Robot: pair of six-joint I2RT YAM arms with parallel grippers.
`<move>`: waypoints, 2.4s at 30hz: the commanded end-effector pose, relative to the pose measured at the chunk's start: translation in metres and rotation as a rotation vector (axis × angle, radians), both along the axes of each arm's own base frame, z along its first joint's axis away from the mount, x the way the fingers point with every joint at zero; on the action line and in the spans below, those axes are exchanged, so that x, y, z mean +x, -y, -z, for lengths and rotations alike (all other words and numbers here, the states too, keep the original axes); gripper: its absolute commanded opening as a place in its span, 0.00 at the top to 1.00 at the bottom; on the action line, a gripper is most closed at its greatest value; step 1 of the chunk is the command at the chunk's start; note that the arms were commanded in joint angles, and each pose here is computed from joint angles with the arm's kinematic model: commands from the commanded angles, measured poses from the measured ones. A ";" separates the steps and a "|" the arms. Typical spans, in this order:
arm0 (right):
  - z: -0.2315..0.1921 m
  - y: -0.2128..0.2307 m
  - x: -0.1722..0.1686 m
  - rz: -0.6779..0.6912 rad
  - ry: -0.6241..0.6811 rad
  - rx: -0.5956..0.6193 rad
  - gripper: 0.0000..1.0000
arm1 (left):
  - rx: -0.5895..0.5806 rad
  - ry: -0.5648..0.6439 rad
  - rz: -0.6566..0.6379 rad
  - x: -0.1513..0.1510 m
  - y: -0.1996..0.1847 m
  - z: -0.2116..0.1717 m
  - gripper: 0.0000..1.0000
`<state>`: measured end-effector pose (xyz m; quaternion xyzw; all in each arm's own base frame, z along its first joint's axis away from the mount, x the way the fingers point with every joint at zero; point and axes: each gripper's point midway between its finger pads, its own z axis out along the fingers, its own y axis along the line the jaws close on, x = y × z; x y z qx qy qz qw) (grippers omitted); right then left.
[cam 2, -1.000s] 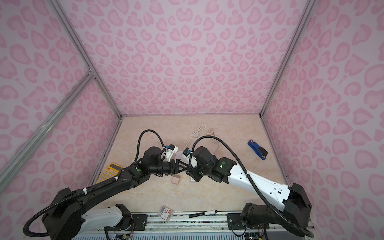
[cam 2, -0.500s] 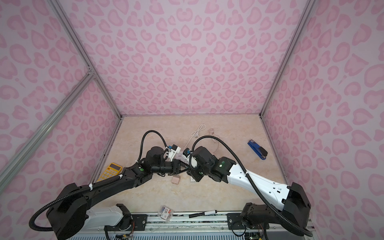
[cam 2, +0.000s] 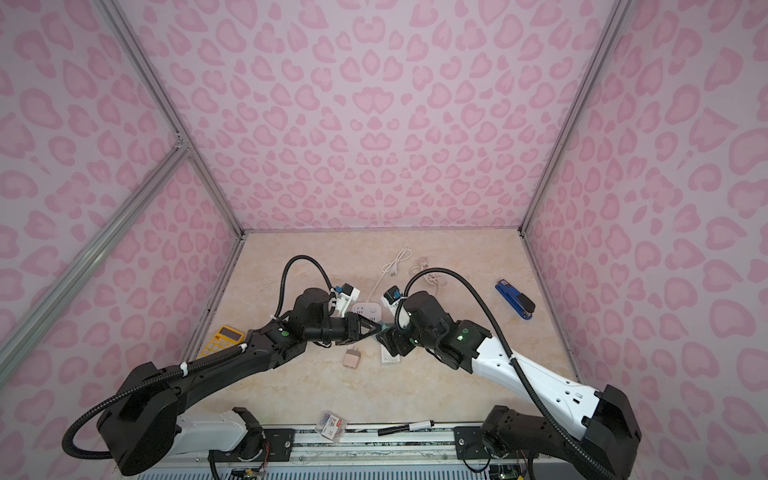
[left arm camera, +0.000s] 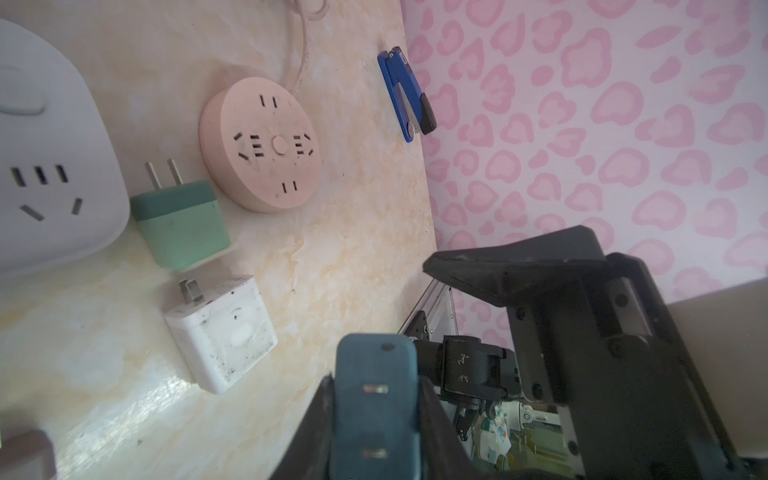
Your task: Insert the plug
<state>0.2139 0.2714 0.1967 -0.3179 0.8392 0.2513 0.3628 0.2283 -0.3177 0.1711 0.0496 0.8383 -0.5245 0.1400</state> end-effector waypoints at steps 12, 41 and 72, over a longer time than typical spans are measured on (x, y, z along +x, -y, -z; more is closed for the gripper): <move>-0.056 0.020 0.014 -0.001 0.265 0.375 0.30 | -0.507 -0.431 -0.239 0.065 0.010 -0.055 0.97; -0.082 0.011 0.036 -0.037 0.354 0.418 0.42 | -0.685 -0.441 -0.146 0.040 0.025 -0.101 0.97; -0.085 -0.003 0.031 -0.105 0.309 0.456 0.65 | -0.672 -0.430 -0.131 0.034 0.029 -0.100 0.97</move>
